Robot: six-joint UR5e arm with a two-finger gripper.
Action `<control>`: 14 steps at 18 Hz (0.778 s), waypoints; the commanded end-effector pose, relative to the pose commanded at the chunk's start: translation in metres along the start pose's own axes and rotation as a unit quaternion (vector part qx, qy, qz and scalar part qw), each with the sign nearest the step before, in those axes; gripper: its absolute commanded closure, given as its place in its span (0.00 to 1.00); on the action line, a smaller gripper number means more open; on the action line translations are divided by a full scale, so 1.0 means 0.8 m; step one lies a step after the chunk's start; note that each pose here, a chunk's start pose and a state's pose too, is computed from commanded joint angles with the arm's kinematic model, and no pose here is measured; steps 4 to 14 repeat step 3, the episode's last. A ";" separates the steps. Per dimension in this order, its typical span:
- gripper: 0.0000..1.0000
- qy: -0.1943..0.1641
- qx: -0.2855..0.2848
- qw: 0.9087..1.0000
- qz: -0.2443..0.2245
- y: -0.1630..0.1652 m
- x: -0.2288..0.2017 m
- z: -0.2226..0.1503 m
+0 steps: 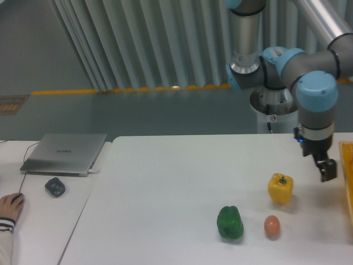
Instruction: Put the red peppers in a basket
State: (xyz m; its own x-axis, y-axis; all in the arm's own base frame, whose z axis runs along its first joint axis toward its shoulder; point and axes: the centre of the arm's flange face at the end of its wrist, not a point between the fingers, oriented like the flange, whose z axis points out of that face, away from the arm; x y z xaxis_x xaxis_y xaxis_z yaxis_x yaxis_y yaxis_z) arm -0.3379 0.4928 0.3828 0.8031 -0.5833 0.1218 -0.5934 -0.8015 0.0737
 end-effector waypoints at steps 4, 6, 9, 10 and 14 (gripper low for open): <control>0.00 0.000 0.001 1.000 -0.002 0.002 0.002 -0.001; 0.00 0.000 0.001 1.000 -0.002 0.002 0.002 -0.001; 0.00 0.000 0.001 1.000 -0.002 0.002 0.002 -0.001; 0.00 0.000 0.001 1.000 -0.002 0.002 0.002 -0.001; 0.00 0.000 0.001 1.000 -0.002 0.002 0.002 -0.001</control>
